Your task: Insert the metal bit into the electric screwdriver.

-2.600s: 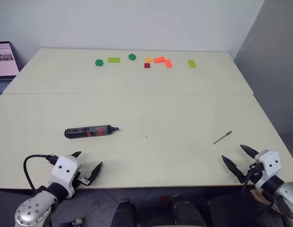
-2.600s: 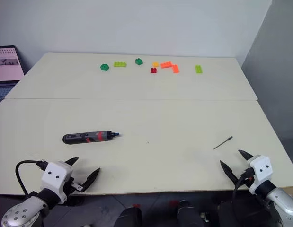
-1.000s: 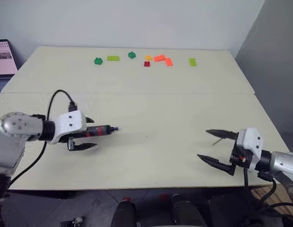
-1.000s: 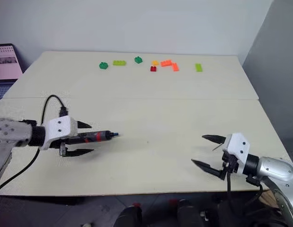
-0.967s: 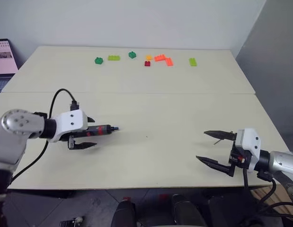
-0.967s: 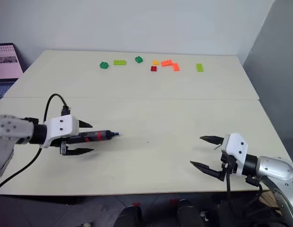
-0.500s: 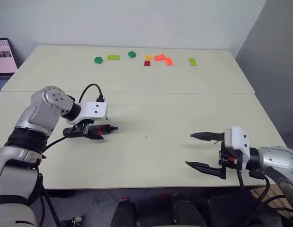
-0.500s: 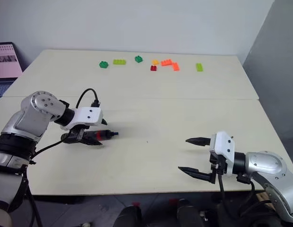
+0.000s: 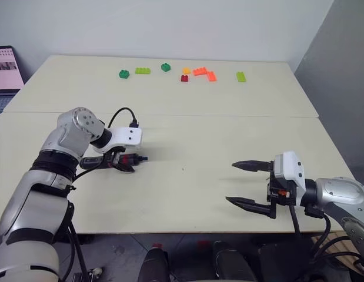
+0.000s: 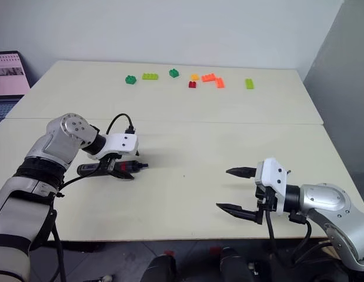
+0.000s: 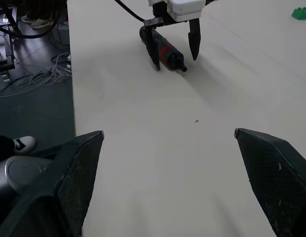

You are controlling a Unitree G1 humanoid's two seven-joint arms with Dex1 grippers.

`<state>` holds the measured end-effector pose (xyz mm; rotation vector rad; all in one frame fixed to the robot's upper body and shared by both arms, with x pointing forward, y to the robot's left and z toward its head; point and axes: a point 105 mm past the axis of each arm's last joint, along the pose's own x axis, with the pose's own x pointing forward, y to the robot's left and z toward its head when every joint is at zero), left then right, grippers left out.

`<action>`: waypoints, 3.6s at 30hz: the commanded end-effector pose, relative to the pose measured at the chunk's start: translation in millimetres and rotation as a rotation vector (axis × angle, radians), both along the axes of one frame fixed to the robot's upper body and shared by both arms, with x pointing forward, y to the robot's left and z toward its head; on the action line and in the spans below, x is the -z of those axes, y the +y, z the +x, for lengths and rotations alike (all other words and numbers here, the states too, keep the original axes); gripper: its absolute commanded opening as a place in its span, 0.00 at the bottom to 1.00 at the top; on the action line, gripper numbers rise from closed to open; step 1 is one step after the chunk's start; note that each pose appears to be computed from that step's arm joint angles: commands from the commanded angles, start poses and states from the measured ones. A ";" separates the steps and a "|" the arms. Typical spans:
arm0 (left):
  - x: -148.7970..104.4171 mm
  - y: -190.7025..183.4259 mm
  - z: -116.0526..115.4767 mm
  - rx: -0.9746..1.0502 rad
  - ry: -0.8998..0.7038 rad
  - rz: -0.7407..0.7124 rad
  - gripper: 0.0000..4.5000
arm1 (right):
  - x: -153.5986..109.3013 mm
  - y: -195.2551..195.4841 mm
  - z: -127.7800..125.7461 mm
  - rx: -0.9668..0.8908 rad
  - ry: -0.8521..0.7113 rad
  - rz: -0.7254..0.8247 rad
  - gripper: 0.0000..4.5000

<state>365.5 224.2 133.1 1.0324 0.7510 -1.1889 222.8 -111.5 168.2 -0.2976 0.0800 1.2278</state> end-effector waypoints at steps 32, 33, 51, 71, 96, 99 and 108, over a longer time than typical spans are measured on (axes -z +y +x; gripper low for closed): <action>7.8 -7.7 -0.8 0.027 0.018 0.043 0.37 | -5.5 8.7 -7.0 -0.014 -0.031 0.022 1.00; 7.8 -7.0 -1.6 0.034 0.019 0.050 0.37 | -5.6 8.6 -7.1 -0.014 -0.031 0.022 1.00; -96.0 -112.8 15.5 -0.013 -0.199 -0.676 0.37 | -30.7 -0.9 -1.2 -0.012 -0.068 0.048 1.00; -81.7 -131.3 38.7 -0.242 -0.567 -1.156 0.37 | -72.0 -29.3 15.8 0.086 -0.164 0.039 1.00; -62.0 -83.0 -4.3 -0.444 -0.599 -1.218 0.37 | -84.7 -23.5 22.4 0.045 -0.184 0.039 1.00; -65.6 -86.4 -5.1 -0.433 -0.600 -1.229 0.37 | -84.2 -24.1 24.6 0.050 -0.189 0.036 1.00; -98.5 -120.9 -20.7 -0.267 -0.568 -1.331 0.37 | -78.3 -41.2 32.9 0.090 -0.185 -0.064 1.00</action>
